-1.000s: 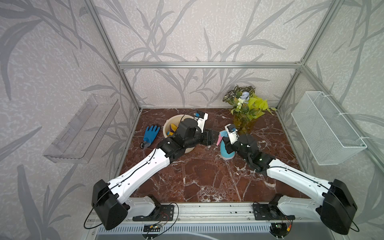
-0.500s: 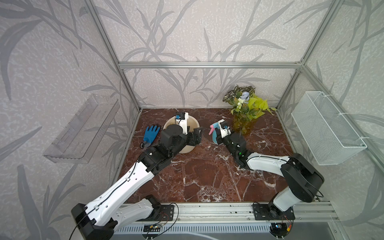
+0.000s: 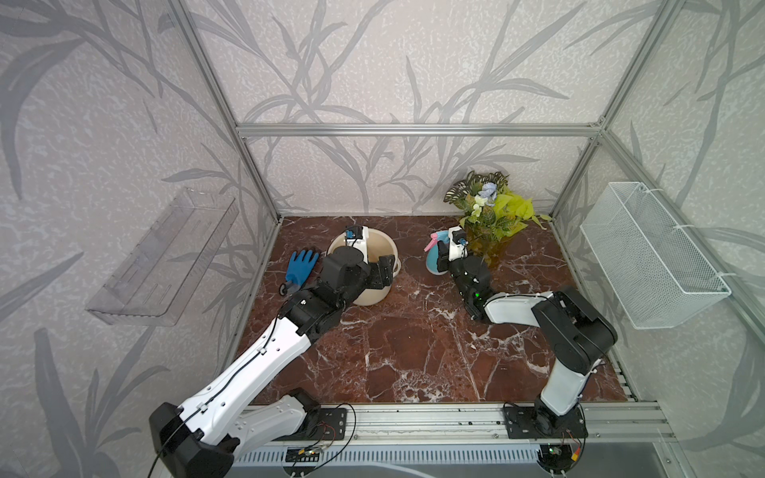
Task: Organize the gardening tools
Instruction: Place the gardening tool in the container.
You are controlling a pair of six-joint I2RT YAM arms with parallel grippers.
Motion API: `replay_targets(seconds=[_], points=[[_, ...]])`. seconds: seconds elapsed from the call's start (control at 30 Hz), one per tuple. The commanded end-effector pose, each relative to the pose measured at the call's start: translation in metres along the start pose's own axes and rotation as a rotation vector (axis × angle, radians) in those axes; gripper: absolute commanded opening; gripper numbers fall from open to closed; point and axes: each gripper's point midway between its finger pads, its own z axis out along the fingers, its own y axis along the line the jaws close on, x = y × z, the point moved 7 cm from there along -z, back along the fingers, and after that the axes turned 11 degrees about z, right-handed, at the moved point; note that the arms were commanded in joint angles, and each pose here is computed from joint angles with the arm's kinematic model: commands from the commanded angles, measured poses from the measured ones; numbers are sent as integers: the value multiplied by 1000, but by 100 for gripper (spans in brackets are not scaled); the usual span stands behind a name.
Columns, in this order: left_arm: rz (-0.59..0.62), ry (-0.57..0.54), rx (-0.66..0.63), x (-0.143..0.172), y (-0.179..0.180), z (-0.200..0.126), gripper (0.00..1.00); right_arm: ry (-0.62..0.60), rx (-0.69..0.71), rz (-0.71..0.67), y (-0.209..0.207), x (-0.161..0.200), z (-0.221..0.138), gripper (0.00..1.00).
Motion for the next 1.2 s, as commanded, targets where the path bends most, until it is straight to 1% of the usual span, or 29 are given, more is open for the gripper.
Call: replay_targets(seconds=[0.0,0.13,0.3,0.47,0.87,1.17], points=[[-9,-3,11,0,2,3,78,-28,-36,71,7,-5,7,25],[-14,-3,11,0,4,3,78,14,-36,80,7,2,10,25],[-22,-6,14,1,7,1,78,95,-23,53,9,10,14,24],[-32,-12,22,1,8,1,78,128,-31,4,14,20,13,24],[-30,-14,20,0,11,-1,78,150,-35,-33,19,37,16,24],[-33,-22,20,-1,12,-3,78,161,-46,-66,23,43,13,30]])
